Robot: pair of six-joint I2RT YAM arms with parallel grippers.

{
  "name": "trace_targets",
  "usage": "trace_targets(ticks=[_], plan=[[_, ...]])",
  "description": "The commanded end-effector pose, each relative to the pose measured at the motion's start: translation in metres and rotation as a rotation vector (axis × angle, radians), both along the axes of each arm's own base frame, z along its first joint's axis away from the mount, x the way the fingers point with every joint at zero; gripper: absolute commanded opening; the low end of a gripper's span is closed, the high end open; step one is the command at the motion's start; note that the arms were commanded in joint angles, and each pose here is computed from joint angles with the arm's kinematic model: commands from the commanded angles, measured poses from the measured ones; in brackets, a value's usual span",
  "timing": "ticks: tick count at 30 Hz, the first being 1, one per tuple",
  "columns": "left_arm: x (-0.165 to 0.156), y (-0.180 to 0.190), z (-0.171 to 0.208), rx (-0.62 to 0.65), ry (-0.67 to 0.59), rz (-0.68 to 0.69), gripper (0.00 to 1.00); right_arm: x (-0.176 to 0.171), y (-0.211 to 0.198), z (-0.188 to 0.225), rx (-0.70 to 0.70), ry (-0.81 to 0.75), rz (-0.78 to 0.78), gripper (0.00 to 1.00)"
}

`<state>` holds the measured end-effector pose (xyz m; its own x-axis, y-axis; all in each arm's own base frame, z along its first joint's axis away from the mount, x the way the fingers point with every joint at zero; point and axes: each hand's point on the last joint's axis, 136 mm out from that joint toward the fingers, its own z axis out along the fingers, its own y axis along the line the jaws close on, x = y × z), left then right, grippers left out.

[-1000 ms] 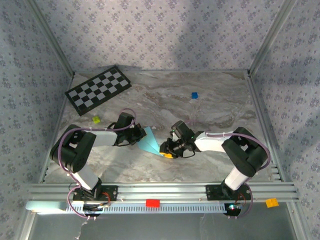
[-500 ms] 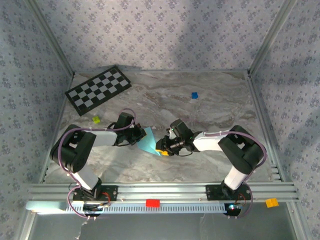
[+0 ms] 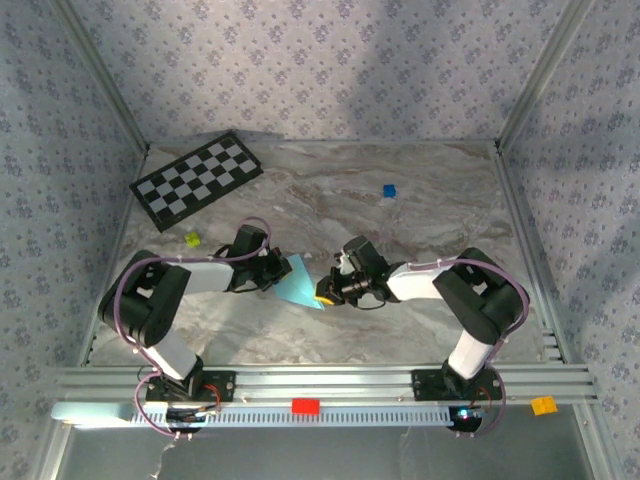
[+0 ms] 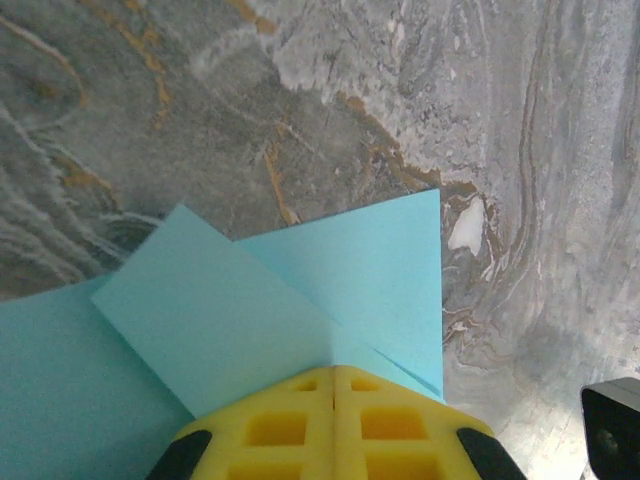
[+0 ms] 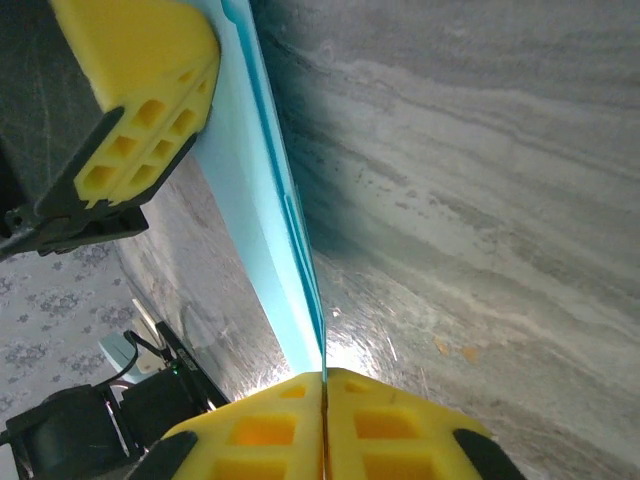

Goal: Fold a paper plane with a square sheet of paper (pick it up from the middle)
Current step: Turn over the paper at the center of the table.

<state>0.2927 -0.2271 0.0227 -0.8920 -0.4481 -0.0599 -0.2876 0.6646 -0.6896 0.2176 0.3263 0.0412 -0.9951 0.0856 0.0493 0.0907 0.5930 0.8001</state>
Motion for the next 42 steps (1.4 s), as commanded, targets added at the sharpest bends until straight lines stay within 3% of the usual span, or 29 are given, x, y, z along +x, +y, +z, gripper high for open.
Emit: trace_targets(ticks=[1, 7, 12, 27, 42], plan=[[0.011, -0.009, 0.035, -0.042, -0.066, -0.024, 0.08, -0.002, -0.002, 0.005, 0.018, -0.020, 0.021, 0.07], [0.014, -0.010, 0.086, -0.054, -0.186, -0.047, 0.25, 0.003, -0.013, 0.021, -0.007, -0.095, 0.025, 0.03], [0.001, 0.008, 0.119, 0.018, -0.270, -0.045, 0.31, 0.012, -0.036, 0.040, -0.123, -0.223, 0.038, 0.02], [-0.038, 0.076, 0.140, 0.102, -0.398, 0.124, 0.40, 0.035, -0.095, 0.102, -0.534, -0.531, 0.134, 0.01], [-0.050, 0.106, 0.139, 0.131, -0.424, 0.197, 0.49, 0.056, -0.183, 0.147, -1.263, -0.714, 0.105, 0.00]])
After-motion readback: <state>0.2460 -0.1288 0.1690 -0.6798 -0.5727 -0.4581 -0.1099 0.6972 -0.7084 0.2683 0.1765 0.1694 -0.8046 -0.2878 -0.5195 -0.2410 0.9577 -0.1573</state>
